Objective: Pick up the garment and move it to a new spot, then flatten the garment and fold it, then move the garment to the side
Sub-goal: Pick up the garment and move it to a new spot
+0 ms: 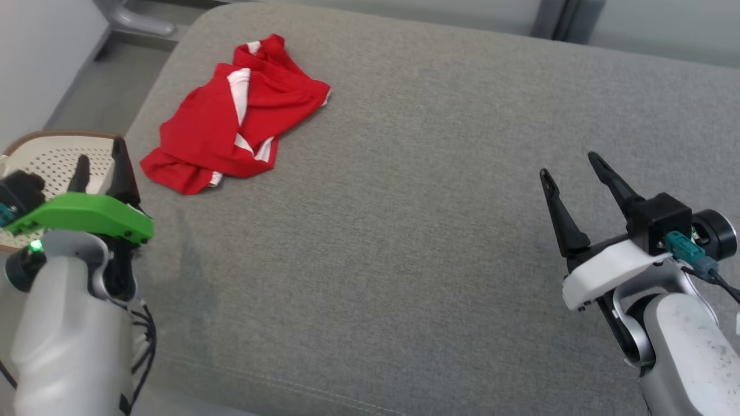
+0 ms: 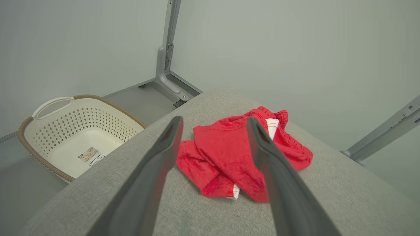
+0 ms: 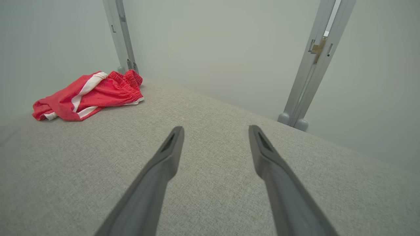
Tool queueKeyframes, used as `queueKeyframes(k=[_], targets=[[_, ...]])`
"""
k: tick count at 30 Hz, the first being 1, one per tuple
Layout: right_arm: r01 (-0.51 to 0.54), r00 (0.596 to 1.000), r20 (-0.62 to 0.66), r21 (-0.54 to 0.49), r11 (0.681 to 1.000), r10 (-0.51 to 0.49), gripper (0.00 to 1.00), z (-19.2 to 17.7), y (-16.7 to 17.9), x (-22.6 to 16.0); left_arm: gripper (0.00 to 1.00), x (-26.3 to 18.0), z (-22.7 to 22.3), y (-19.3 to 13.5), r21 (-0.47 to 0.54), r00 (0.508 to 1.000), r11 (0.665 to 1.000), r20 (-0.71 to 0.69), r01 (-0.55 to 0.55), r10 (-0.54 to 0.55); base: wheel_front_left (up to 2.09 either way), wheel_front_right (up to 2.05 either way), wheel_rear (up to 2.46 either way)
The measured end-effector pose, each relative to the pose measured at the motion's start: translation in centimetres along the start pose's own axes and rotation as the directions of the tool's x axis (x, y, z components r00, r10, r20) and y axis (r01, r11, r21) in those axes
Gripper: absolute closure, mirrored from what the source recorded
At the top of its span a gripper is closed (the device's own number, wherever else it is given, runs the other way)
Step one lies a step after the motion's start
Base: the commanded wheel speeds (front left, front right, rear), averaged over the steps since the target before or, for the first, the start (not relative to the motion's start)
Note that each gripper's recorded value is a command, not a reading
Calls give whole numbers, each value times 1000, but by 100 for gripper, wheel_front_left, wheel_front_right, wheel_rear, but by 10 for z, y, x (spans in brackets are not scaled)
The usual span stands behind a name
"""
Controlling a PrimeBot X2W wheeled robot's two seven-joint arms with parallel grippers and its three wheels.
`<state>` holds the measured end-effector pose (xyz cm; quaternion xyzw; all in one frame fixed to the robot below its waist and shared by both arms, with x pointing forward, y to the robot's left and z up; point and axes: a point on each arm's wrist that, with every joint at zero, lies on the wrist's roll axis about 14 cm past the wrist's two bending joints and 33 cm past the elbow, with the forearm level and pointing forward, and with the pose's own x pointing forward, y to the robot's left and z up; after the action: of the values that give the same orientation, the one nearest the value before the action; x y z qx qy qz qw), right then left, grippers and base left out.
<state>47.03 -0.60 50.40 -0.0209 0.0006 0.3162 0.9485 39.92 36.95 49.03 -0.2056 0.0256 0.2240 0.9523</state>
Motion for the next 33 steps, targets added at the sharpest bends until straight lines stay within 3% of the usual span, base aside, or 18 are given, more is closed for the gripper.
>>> queueKeyframes(k=[13,21,22,24,28,33], targets=[[113,989,-99,11,994,-111,0,-49,-54,-15,0,91,-71,-23,22,961,998,-269,-61,65,0,0,0],[202,965,-171,-3,979,-200,0,-74,-83,-42,0,92,-155,-23,80,835,987,-525,-141,162,0,0,0],[213,962,-177,-6,977,-210,0,-76,-86,-46,26,93,-159,-23,86,819,986,-549,-145,168,0,0,0],[233,956,-181,-10,972,-231,0,-77,-91,-53,100,96,-159,-24,95,817,986,-552,-137,166,0,0,0],[261,951,-176,6,965,-256,0,-73,-91,-63,100,100,-146,-33,97,837,991,-531,-94,131,0,0,0],[281,952,-137,35,959,-274,0,-59,-83,-70,100,115,-88,-50,119,919,993,-390,-6,52,0,0,0]])
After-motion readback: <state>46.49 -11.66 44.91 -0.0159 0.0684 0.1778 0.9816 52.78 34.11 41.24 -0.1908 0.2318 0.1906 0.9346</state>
